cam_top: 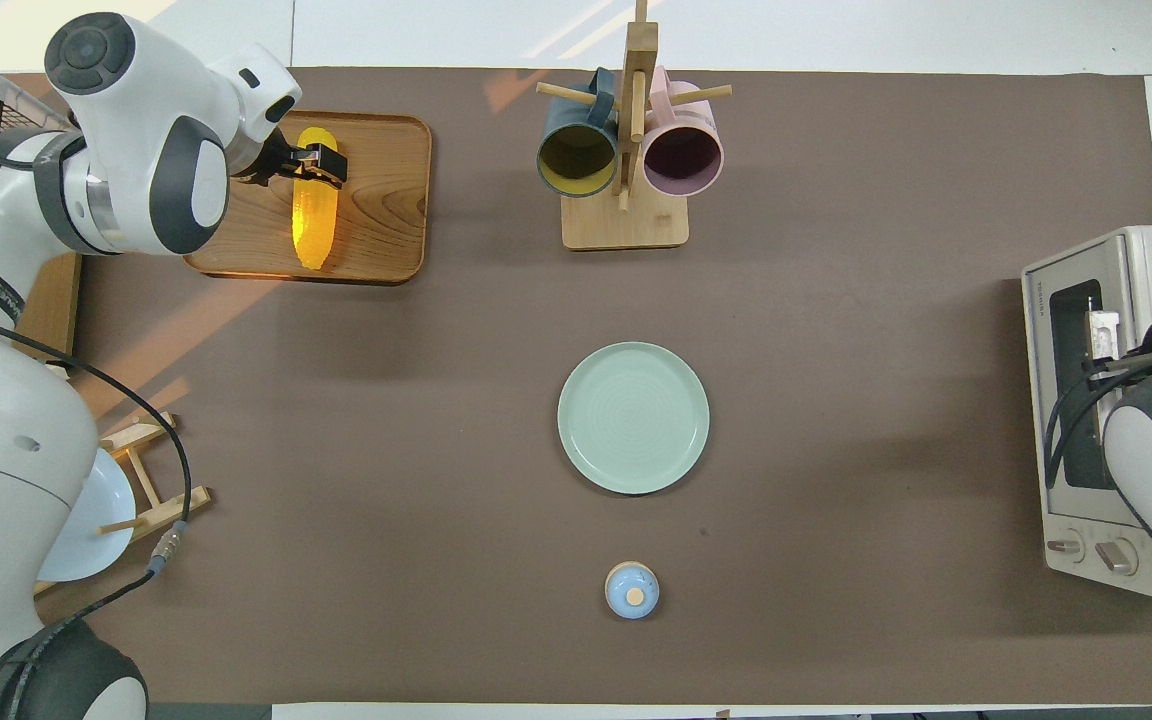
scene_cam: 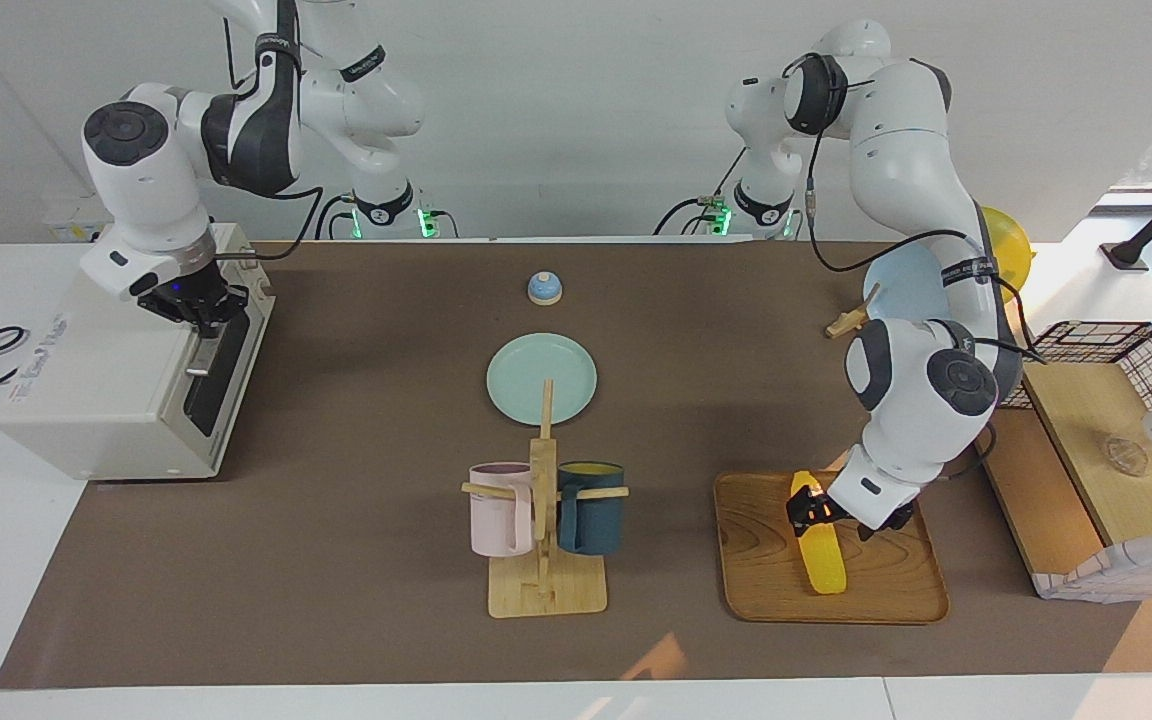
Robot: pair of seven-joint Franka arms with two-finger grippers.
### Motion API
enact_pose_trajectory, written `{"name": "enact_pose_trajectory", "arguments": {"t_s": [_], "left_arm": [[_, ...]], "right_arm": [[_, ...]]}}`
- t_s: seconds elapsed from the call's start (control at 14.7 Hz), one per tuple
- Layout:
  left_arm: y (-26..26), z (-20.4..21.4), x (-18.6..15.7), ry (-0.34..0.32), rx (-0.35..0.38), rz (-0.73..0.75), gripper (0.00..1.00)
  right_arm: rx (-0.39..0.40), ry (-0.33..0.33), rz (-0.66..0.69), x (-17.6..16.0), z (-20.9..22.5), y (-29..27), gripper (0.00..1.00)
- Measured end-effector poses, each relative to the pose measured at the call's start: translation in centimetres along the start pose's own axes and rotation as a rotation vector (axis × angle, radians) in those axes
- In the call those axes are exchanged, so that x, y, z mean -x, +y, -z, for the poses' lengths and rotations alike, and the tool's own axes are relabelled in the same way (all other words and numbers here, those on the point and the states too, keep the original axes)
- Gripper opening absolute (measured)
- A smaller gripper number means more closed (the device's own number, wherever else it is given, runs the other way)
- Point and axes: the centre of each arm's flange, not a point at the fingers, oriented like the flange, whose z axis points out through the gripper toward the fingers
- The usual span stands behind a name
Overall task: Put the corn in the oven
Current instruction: 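Carry the corn toward the green plate while the right gripper opens the oven door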
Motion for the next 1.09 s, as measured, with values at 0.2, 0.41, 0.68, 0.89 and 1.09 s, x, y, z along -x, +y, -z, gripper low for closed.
{"name": "enact_pose_trajectory", "arguments": {"t_s": [0.2, 0.41, 0.68, 0.89, 1.09], "left_arm": [[-0.1, -1.6, 0.1, -0.012, 0.001, -0.011, 1.00], [-0.1, -2.3, 0.2, -0.017, 0.001, -0.014, 0.99], [0.6, -2.3, 0.2, -0.017, 0.003, -0.023, 0.62], [1.3, -1.5, -0.1, -0.008, 0.028, -0.015, 0.57], [2.1, 1.7, -0.2, -0.014, 0.099, 0.026, 0.57]], "right_arm": [[-0.076, 0.000, -0.070, -1.0, -1.0, -4.4, 0.01], [-0.128, -0.002, -0.100, -2.2, -4.9, -9.2, 0.01], [-0.189, 0.036, -0.120, -2.4, -10.1, -11.6, 0.01], [-0.190, 0.058, -0.120, -2.1, -11.1, -11.9, 0.01], [-0.206, 0.078, -0.141, -1.8, -12.0, -12.1, 0.01]]}}
